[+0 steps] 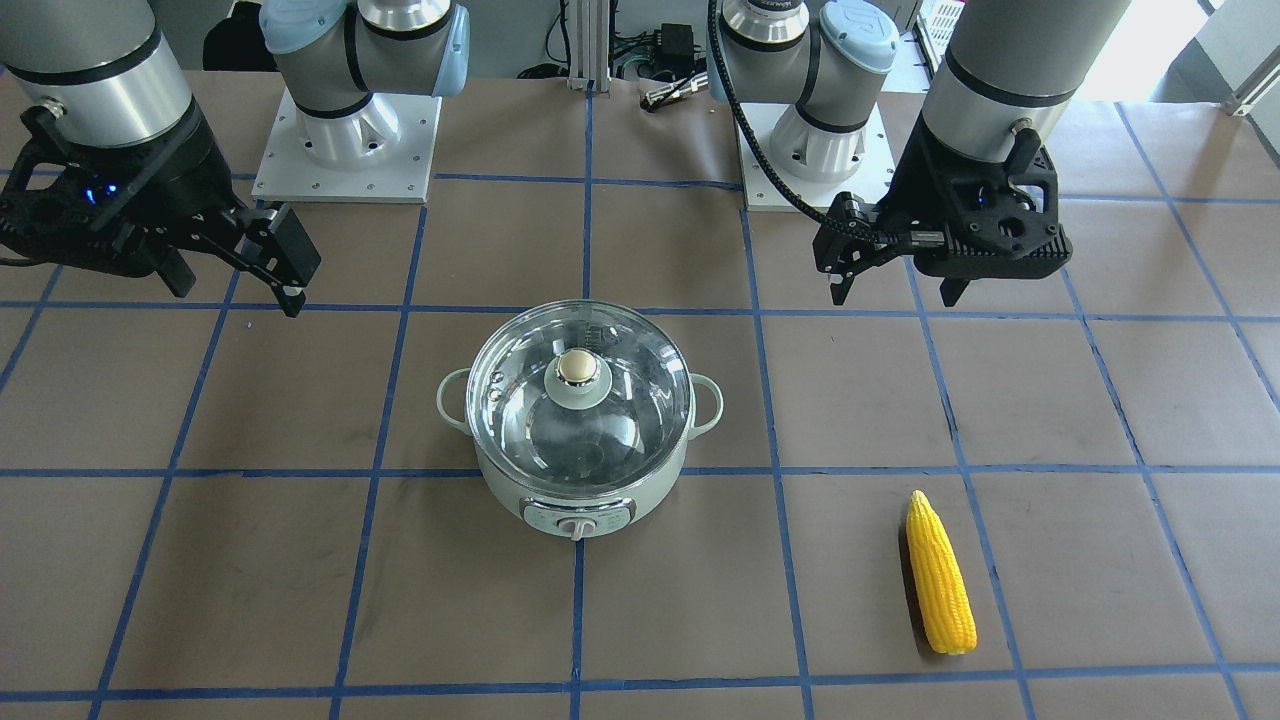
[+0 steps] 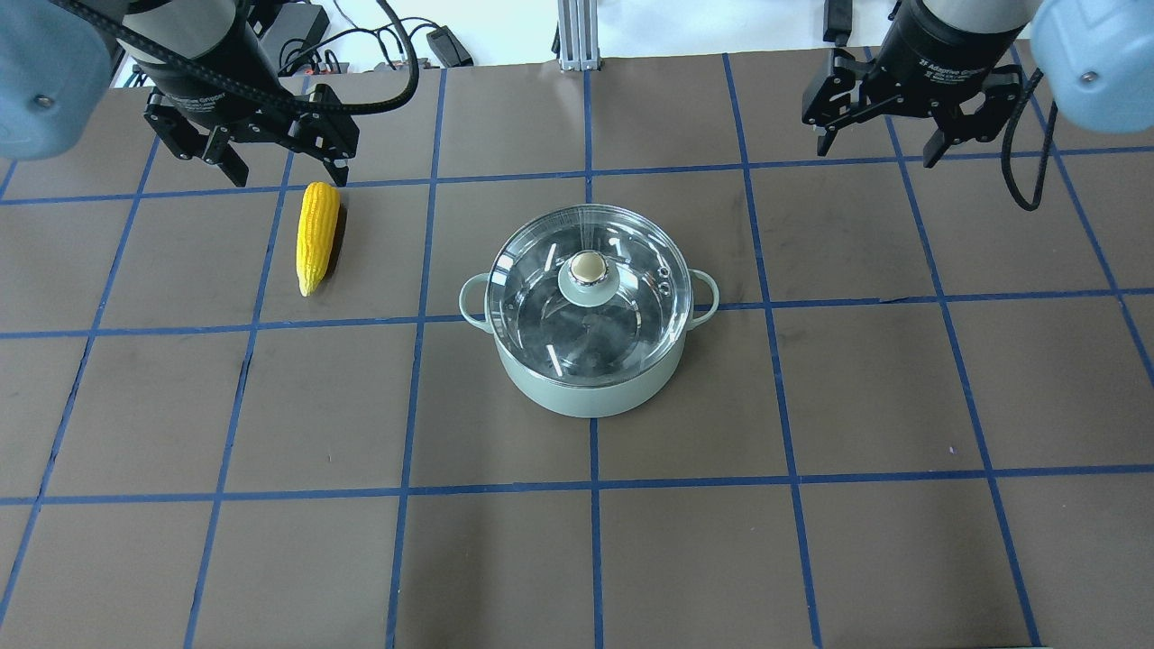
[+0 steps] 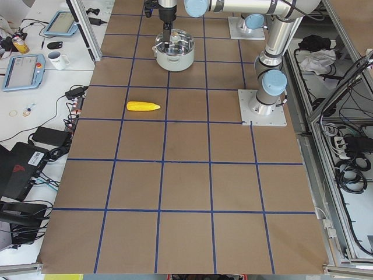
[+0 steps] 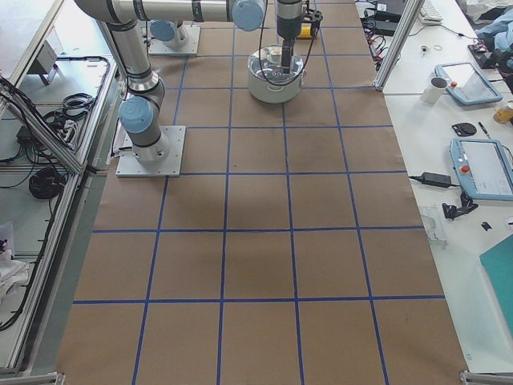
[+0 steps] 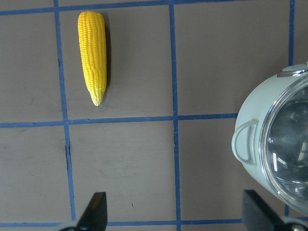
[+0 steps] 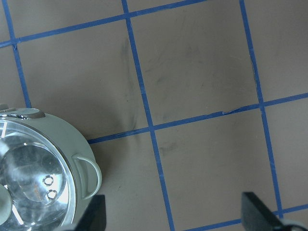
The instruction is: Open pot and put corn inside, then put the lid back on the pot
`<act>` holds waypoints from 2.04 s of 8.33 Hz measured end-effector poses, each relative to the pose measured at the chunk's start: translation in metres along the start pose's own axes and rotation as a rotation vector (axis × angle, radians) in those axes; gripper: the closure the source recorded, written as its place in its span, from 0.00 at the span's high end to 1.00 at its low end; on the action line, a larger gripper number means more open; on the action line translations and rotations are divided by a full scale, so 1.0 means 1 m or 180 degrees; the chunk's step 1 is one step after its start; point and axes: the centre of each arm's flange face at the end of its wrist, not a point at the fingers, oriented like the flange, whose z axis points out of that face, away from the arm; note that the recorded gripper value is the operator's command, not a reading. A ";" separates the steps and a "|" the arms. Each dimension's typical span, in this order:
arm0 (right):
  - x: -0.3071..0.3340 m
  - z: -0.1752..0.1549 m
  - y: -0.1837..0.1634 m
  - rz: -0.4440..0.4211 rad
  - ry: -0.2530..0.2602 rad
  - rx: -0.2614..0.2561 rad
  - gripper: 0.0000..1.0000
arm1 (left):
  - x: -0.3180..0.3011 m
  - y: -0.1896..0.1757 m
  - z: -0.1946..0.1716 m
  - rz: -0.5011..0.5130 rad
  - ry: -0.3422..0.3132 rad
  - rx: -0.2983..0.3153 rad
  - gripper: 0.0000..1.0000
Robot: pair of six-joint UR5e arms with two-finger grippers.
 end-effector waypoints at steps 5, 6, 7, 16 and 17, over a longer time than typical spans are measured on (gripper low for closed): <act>-0.001 0.012 -0.004 0.0038 -0.0019 -0.0060 1.00 | -0.007 -0.008 0.006 -0.0001 -0.0001 0.0000 1.00; -0.005 0.020 -0.007 0.0061 -0.0027 -0.0103 1.00 | -0.017 -0.020 0.014 0.0092 -0.0008 0.0021 1.00; -0.019 0.028 -0.006 0.0090 -0.0038 -0.0134 1.00 | -0.035 -0.037 0.030 0.0171 -0.0021 0.0045 1.00; -0.238 0.140 0.061 -0.0211 -0.0132 -0.0220 0.88 | -0.146 -0.150 0.260 0.0020 0.0032 -0.0056 1.00; -0.241 0.145 0.061 -0.0212 -0.0153 -0.0240 0.71 | -0.146 -0.154 0.277 0.0018 0.0066 -0.0086 1.00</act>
